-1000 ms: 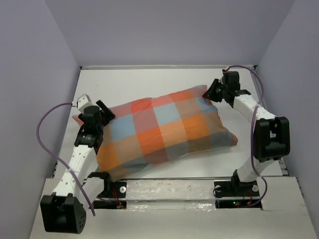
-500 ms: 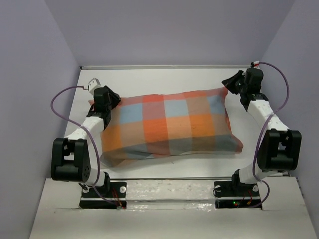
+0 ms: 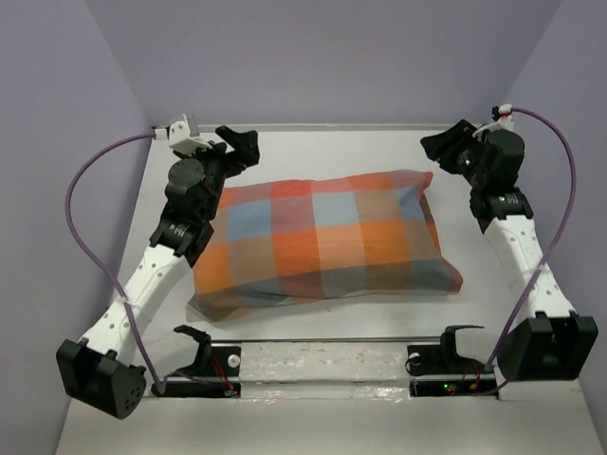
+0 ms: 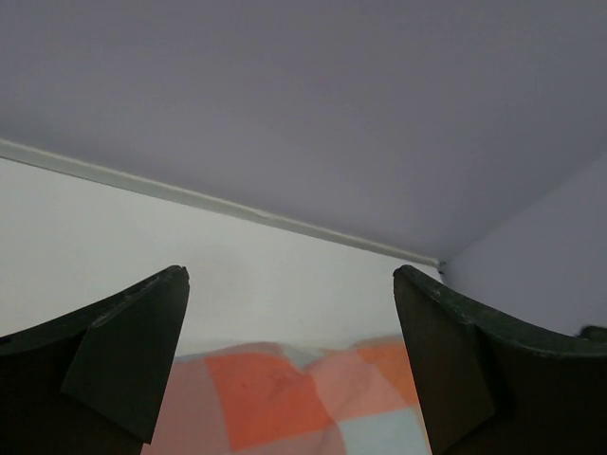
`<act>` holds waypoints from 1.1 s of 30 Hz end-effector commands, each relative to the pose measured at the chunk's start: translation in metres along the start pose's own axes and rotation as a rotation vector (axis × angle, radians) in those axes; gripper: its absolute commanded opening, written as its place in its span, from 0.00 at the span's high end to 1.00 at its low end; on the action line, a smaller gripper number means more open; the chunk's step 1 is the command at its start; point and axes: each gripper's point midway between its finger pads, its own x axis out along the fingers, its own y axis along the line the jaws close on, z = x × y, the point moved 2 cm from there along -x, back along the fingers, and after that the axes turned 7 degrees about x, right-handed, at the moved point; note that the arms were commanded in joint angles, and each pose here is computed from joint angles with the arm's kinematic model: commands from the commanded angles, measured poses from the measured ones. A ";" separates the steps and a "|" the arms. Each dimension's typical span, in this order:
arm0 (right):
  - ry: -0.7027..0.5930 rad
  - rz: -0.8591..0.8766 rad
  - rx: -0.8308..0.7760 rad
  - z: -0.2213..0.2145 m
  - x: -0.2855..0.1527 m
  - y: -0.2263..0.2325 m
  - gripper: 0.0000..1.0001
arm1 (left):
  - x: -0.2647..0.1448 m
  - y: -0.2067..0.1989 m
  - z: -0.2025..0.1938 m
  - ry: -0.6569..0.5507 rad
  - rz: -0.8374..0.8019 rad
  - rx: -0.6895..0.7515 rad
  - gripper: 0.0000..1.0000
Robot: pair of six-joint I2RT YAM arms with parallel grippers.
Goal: Put the pillow into the pillowcase
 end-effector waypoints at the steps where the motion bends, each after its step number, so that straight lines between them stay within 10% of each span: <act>1: 0.117 0.251 -0.029 -0.051 -0.041 0.060 0.68 | -0.040 -0.036 -0.038 0.113 -0.097 0.066 0.01; 4: 0.265 0.329 -0.008 -0.111 -0.055 0.058 1.00 | -0.069 -0.044 -0.085 0.223 -0.153 0.002 0.01; 19: 0.172 -0.138 0.121 -0.155 0.029 -0.099 1.00 | -0.084 0.091 -0.206 0.382 0.165 -0.011 0.01; 28: -0.001 -0.027 0.069 -0.085 -0.005 -0.038 1.00 | -0.069 0.063 -0.123 0.217 0.096 0.011 0.01; 33: -0.146 0.080 -0.022 -0.020 -0.057 0.024 0.66 | -0.073 0.012 -0.036 0.086 -0.058 0.054 0.01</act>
